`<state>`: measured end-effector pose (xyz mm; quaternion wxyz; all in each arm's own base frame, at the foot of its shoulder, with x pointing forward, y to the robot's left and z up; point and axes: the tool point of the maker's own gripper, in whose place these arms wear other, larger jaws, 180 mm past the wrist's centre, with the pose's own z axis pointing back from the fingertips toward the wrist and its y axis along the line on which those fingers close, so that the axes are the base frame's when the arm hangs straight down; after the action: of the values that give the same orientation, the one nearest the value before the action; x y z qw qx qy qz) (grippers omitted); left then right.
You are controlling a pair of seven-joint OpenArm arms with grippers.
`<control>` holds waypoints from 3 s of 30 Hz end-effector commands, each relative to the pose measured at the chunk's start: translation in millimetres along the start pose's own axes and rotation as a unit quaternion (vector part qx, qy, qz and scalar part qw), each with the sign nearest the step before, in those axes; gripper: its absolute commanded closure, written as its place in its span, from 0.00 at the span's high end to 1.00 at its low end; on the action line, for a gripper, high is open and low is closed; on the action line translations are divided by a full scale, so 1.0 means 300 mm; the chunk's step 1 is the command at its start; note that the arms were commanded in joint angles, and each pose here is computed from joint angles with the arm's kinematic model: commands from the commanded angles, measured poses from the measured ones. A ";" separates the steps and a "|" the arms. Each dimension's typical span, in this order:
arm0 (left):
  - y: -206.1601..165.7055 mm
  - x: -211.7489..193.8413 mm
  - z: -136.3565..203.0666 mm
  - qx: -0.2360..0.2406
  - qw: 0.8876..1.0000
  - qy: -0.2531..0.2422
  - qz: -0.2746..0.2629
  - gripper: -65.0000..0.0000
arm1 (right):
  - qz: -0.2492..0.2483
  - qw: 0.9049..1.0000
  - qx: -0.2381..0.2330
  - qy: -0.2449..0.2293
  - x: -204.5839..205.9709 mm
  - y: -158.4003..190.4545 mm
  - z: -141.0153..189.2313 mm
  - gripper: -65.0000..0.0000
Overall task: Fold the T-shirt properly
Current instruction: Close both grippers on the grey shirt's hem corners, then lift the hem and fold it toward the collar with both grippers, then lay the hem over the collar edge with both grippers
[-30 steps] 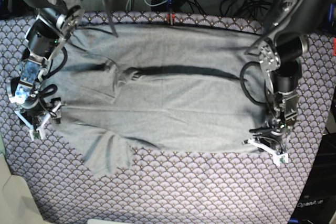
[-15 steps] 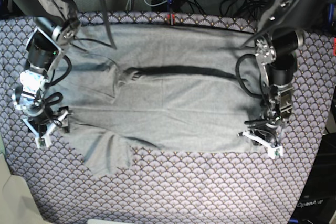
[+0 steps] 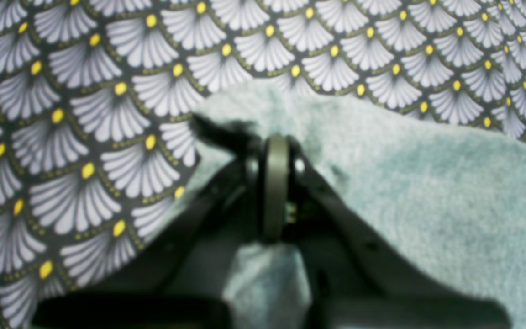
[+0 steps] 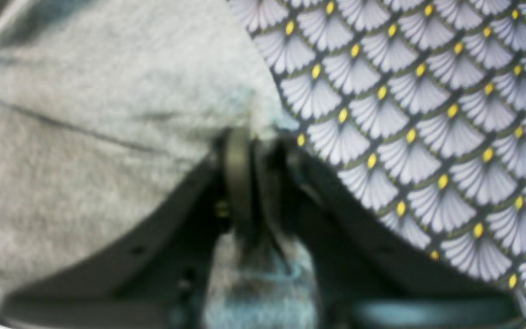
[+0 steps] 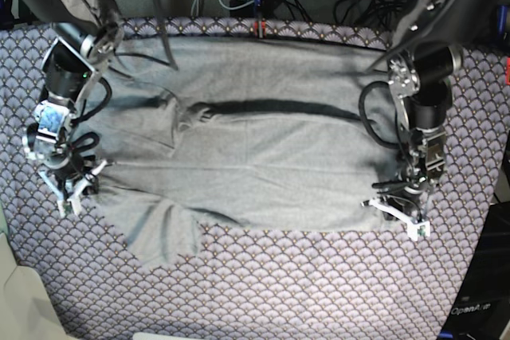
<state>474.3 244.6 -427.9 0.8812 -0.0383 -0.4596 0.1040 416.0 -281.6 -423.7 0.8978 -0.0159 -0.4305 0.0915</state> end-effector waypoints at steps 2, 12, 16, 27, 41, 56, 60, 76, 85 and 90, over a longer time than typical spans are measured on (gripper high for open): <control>0.013 0.088 0.001 0.004 1.000 -0.023 -0.004 0.00 | 0.006 0.999 -0.017 -0.031 0.086 -0.056 0.013 0.00; 0.032 0.215 0.088 0.022 0.997 -0.053 -0.044 0.00 | 0.051 0.994 -0.070 -0.066 0.122 -0.084 0.125 0.00; 0.036 0.209 0.145 0.033 0.996 -0.052 -0.063 0.00 | 0.069 0.990 -0.093 -0.085 0.131 -0.052 0.199 0.00; 0.060 0.130 0.360 0.042 0.995 -0.058 -0.070 0.00 | 0.110 0.981 -0.133 -0.089 0.063 0.001 0.383 0.00; 0.036 0.019 0.551 0.012 0.997 -0.056 -0.058 0.00 | 0.128 0.976 -0.142 -0.103 -0.011 0.042 0.593 0.00; 0.181 0.023 0.738 0.048 0.997 -0.053 -0.037 0.00 | 0.111 0.986 -0.104 -0.071 -0.203 0.099 0.723 0.00; 0.190 0.033 0.751 0.033 0.998 -0.044 -0.024 0.00 | 0.100 0.983 -0.119 -0.098 -0.201 0.079 0.762 0.00; 0.223 -0.147 0.779 0.038 0.999 0.022 -0.017 0.00 | 0.005 0.981 -0.152 -0.125 -0.422 0.037 0.836 0.00; 0.281 -0.277 0.751 0.049 0.996 0.075 0.010 0.00 | -0.029 0.979 -0.156 -0.128 -0.501 0.042 0.843 0.00; 0.293 -0.311 0.739 0.050 0.995 0.089 0.021 0.00 | -0.035 0.981 -0.152 -0.113 -0.542 0.053 0.853 0.00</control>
<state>219.5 294.6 -402.5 0.9252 -0.0247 -0.3495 0.1461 115.8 -298.9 -402.5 0.8454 -0.1118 -0.5223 -0.0067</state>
